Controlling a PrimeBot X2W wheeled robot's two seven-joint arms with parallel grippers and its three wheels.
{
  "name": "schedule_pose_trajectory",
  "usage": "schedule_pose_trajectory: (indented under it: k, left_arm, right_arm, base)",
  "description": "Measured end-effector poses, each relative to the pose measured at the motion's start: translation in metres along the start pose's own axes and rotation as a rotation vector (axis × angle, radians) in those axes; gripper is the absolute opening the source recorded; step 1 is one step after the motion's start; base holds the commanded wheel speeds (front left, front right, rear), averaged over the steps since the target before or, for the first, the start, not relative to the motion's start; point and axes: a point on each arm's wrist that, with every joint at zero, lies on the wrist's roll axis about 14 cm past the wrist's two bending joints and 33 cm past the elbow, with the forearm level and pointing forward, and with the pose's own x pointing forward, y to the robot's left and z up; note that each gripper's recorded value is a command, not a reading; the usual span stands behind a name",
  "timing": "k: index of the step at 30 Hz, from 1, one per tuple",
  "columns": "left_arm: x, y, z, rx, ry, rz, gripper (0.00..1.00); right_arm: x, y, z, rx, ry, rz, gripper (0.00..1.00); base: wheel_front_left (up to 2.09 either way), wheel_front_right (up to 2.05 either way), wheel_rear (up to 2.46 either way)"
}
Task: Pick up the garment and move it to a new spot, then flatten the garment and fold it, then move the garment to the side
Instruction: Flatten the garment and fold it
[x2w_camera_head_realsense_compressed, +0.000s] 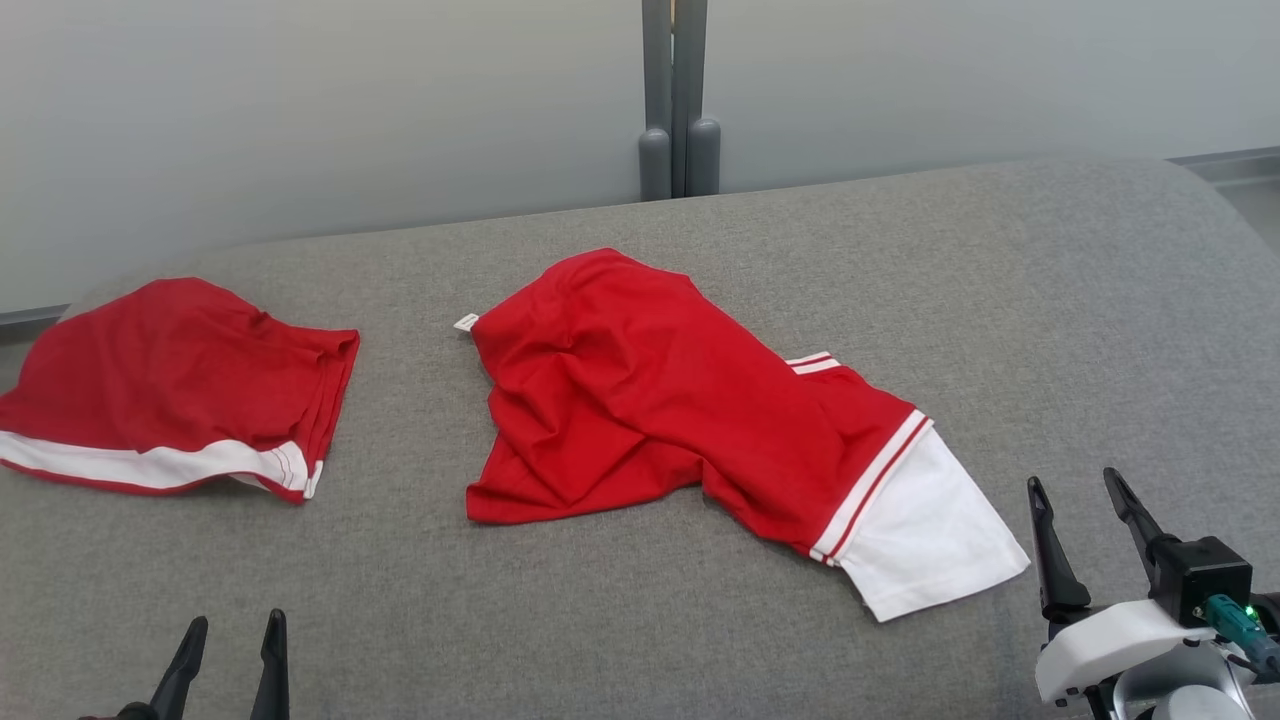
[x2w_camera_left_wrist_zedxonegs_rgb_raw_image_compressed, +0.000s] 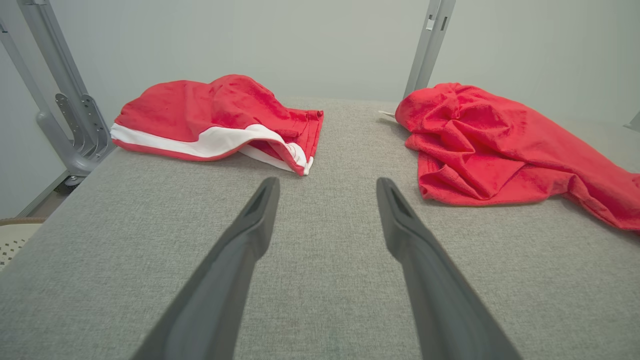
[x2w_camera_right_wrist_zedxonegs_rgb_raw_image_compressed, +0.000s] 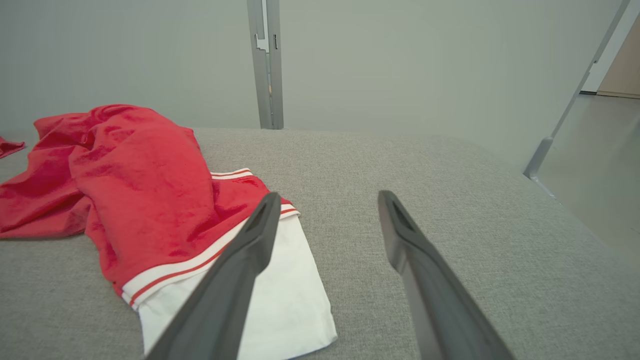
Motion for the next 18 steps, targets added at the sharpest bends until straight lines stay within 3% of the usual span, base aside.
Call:
schedule_pose_trajectory:
  k: [11,18]
  left_arm:
    - [0.002,-0.003,-0.006,-0.002,0.019,-0.009,1.0]
    - [0.025,-0.036,-0.007,0.01,0.067,-0.123,1.0]
  right_arm:
    - [0.0,0.0,-0.003,-0.004,0.01,-0.001,1.0]
    - [0.013,-0.016,-0.022,-0.048,0.131,-0.025,1.0]
  base:
    - [0.0,0.0,0.0]
    - [0.0,0.0,0.0]
